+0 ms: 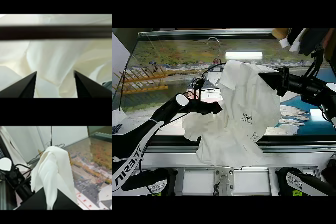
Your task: Fold the clothes and pants, and hang the long-sleeved shirts on hangers.
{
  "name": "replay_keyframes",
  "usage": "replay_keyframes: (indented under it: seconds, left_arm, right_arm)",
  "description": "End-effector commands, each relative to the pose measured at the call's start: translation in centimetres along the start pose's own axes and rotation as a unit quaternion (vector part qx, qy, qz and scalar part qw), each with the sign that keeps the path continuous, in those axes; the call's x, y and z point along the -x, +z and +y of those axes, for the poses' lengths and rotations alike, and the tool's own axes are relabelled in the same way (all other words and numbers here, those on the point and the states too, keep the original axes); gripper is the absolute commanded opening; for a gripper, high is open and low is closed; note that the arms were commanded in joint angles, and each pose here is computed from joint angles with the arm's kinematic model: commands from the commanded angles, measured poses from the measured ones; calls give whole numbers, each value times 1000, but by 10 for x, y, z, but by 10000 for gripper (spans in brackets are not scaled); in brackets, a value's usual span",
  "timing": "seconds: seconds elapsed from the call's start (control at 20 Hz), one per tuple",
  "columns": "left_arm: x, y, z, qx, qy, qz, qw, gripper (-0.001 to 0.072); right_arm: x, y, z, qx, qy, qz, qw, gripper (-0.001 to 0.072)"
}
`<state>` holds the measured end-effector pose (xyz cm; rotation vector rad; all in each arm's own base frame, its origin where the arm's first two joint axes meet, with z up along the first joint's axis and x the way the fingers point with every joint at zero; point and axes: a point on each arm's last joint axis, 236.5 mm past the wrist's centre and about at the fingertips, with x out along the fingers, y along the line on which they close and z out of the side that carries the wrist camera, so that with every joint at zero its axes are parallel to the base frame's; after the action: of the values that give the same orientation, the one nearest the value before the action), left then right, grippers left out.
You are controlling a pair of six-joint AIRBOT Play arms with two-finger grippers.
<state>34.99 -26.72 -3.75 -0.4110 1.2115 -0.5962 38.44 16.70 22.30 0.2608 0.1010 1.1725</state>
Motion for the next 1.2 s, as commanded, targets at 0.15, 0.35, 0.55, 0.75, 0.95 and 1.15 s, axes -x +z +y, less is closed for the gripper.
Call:
replay_keyframes:
  seconds: [0.15, 0.35, 0.55, 0.75, 0.95, 1.15]
  left_arm:
    - [26, 3, -22, -22, -17, -15, 1000, 485]
    - [23, -27, -5, 9, -6, 5, 1000, 485]
    - [16, -35, 9, 45, 0, -11, 999, 485]
    - [-4, -38, -3, 35, -5, 8, 999, 485]
    - [-23, -22, 3, 37, 7, -5, 999, 485]
    - [-29, -23, 10, 47, 8, 10, 999, 485]
  right_arm:
    - [0, 0, 0, -6, 0, 0, 1000, 10]
    - [0, 0, 0, -6, 0, 0, 1000, 10]
    - [0, 0, 0, -6, 0, 0, 1000, 10]
    - [0, 0, 0, -6, 0, 0, 1000, 10]
    - [0, 0, 0, -6, 0, 0, 1000, 10]
    - [0, 0, 0, -6, 0, 0, 1000, 11]
